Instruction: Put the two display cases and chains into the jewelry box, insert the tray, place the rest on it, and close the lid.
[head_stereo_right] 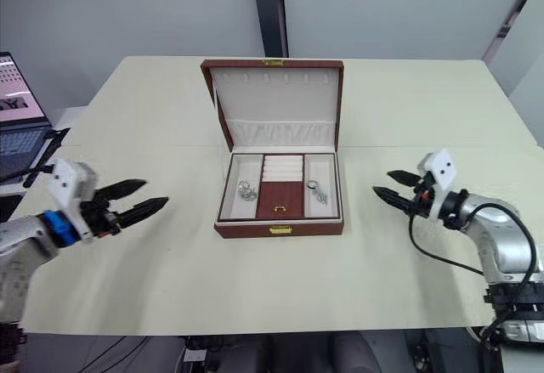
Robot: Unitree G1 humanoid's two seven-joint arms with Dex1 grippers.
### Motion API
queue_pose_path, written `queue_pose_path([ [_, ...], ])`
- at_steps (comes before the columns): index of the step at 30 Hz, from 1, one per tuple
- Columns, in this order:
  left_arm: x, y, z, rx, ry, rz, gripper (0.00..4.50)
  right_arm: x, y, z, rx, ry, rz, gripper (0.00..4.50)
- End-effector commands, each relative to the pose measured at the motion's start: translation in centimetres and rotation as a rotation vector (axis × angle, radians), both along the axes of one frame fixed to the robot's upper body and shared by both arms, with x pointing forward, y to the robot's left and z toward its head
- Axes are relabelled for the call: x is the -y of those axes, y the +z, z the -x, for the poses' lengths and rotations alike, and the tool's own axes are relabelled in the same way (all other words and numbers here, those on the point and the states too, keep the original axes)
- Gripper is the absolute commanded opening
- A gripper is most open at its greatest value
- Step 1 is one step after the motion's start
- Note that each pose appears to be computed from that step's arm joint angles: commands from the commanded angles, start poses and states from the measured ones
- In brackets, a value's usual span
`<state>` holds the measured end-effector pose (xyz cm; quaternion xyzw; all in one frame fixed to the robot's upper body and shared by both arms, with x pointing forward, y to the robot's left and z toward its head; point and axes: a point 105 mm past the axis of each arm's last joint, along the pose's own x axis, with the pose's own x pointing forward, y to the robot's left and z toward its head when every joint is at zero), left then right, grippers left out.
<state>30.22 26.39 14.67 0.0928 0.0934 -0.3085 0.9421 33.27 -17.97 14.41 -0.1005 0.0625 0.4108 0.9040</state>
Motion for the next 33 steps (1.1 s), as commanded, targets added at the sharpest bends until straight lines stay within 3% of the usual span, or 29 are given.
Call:
queue_pose_path([
  [1, 1.7, -0.1, -0.9, 0.025, -0.040, 0.000, 1.93, -2.2, 0.8, -0.5, 0.057, 0.026, 0.020, 1.72],
  [7, 4.3, -1.6, -2.2, 0.008, -0.082, 0.046, 0.00, -4.3, -0.3, -1.5, 0.062, 0.041, 0.043, 0.11],
  [11, 6.1, -1.4, -2.3, 0.008, -0.136, 0.072, 0.00, -5.9, -0.5, -1.4, 0.057, 0.090, 0.038, 0.02],
  [17, 8.7, -1.8, -0.7, -0.045, -0.259, 0.117, 0.00, -7.6, -1.1, -0.2, 0.010, 0.179, 0.011, 0.02],
  [26, 9.4, -2.6, 2.0, -0.106, -0.302, 0.107, 0.00, -8.8, -2.0, 3.5, -0.084, 0.293, -0.022, 0.02],
  [33, 9.4, -3.3, 4.2, -0.150, -0.303, 0.104, 0.00, -8.6, -2.6, 5.8, -0.130, 0.290, -0.029, 0.02],
])
